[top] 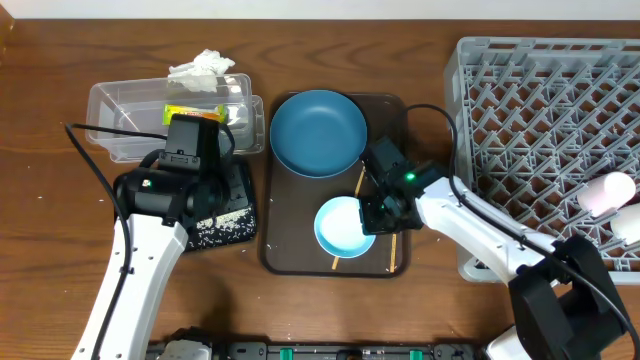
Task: Sort waste into correct bins and load items into the dishwasher rack
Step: 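Carry the light-blue bowl right and set it into the rack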
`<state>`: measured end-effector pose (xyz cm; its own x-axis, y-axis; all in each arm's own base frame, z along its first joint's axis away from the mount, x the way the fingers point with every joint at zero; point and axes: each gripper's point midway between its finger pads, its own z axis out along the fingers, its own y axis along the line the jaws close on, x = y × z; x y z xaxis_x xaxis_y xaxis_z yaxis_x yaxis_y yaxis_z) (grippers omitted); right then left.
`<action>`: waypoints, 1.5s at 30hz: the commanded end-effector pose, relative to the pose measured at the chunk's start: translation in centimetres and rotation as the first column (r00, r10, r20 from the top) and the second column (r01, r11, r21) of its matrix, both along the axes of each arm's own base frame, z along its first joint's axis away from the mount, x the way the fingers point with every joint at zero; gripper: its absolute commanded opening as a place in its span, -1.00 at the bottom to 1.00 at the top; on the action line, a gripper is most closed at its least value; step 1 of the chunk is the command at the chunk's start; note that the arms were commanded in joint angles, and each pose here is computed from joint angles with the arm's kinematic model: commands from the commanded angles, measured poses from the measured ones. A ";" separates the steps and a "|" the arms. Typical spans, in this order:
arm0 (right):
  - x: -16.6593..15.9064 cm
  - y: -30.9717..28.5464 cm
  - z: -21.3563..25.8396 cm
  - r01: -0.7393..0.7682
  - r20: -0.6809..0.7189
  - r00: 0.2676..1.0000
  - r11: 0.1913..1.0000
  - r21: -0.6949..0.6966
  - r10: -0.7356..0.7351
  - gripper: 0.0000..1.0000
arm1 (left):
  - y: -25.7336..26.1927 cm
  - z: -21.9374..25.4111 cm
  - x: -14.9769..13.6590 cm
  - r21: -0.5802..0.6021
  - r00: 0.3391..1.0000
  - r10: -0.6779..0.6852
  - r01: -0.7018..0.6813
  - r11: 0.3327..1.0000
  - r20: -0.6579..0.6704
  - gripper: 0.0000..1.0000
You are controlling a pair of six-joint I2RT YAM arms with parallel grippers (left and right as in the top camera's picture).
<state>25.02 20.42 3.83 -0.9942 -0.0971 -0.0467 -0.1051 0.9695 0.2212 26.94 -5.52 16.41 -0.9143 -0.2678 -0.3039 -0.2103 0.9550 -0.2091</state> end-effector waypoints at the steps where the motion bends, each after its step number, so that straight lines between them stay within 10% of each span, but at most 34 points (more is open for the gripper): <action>1: 3.0 -0.9 3.4 -0.005 0.099 0.995 1.000 0.014 0.004 -0.98 | 0.3 -0.1 0.0 0.015 1.000 -0.003 0.003 1.000 -0.003 0.17; 12: 11.4 -15.4 17.2 0.294 0.573 0.813 0.923 -0.250 -0.104 -0.99 | 0.3 0.0 0.1 0.016 1.000 -0.003 0.003 1.000 -0.001 0.17; 22: 14.7 -32.2 25.8 0.626 0.767 0.641 0.548 -0.555 0.045 -0.97 | 0.3 0.0 0.1 0.015 1.000 -0.003 0.003 1.000 -0.001 0.17; 45: 13.6 -50.7 18.8 0.642 0.634 0.765 0.051 -0.765 -0.118 -0.98 | 0.3 -0.2 -0.4 0.011 1.000 -0.005 0.005 1.000 -0.021 0.17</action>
